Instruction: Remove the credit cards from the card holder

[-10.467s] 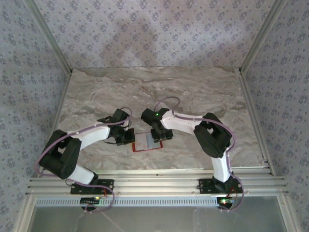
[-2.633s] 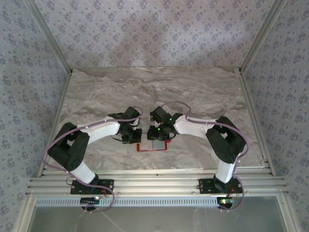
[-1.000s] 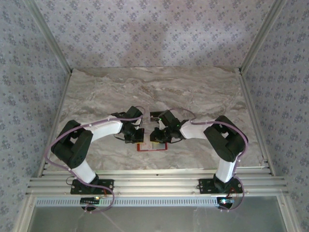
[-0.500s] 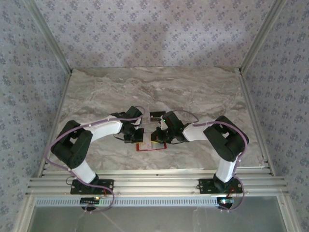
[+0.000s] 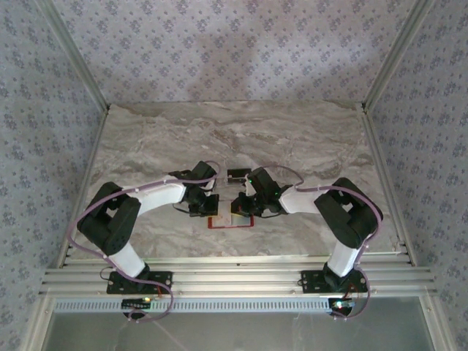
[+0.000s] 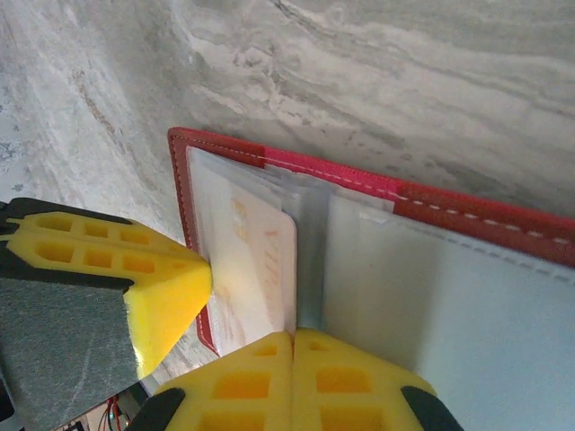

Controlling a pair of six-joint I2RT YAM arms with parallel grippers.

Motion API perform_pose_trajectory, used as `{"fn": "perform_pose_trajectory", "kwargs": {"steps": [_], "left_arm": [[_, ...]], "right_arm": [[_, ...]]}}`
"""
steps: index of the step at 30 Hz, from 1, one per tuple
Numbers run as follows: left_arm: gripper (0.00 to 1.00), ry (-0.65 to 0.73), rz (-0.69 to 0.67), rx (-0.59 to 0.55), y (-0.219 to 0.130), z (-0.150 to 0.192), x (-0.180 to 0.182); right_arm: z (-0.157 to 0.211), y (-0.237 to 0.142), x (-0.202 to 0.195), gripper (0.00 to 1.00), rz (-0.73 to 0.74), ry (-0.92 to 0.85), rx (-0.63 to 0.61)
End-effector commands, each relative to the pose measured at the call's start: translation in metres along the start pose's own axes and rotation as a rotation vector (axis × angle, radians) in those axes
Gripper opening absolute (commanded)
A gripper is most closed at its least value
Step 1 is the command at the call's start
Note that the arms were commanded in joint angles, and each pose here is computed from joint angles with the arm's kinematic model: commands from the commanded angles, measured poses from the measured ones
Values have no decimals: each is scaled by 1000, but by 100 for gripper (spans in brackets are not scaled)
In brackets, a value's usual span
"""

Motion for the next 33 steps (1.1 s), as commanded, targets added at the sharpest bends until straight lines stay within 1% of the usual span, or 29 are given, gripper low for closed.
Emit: {"fn": "perform_pose_trajectory", "kwargs": {"steps": [1, 11, 13, 16, 19, 23, 25, 33], "left_arm": [[0, -5, -74, 40, 4, 14, 19], [0, 0, -73, 35, 1, 11, 16], [0, -3, -65, 27, -2, 10, 14], [0, 1, -7, -2, -9, 5, 1], [0, 3, 62, -19, -15, 0, -13], [7, -7, 118, -15, -15, -2, -24], [8, -9, 129, -10, -13, -1, -25], [9, -20, 84, 18, 0, 4, -13]], "right_arm": [[-5, -11, -5, 0, 54, -5, -30], [-7, -16, -9, 0, 101, -4, -44], [-8, -15, -5, 0, 88, -19, -37], [-5, -8, 5, 0, 38, -41, 2], [-3, -3, 10, 0, 21, -55, 17], [-2, 2, 12, 0, 10, -50, 27], [-2, 3, 13, 0, 6, -51, 32], [-3, 2, 12, 0, 13, -50, 30]]}}
Point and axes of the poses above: each hand's point on the last joint's axis, 136 mm out from that joint toward the fingers, its own y axis out along the fingers, its own x axis along the line the jaws close on, z = x × y, the point moved 1 cm from there along -y, back along the fingers, and after that the axes turned 3 degrees about -y, right-handed, at the moved point
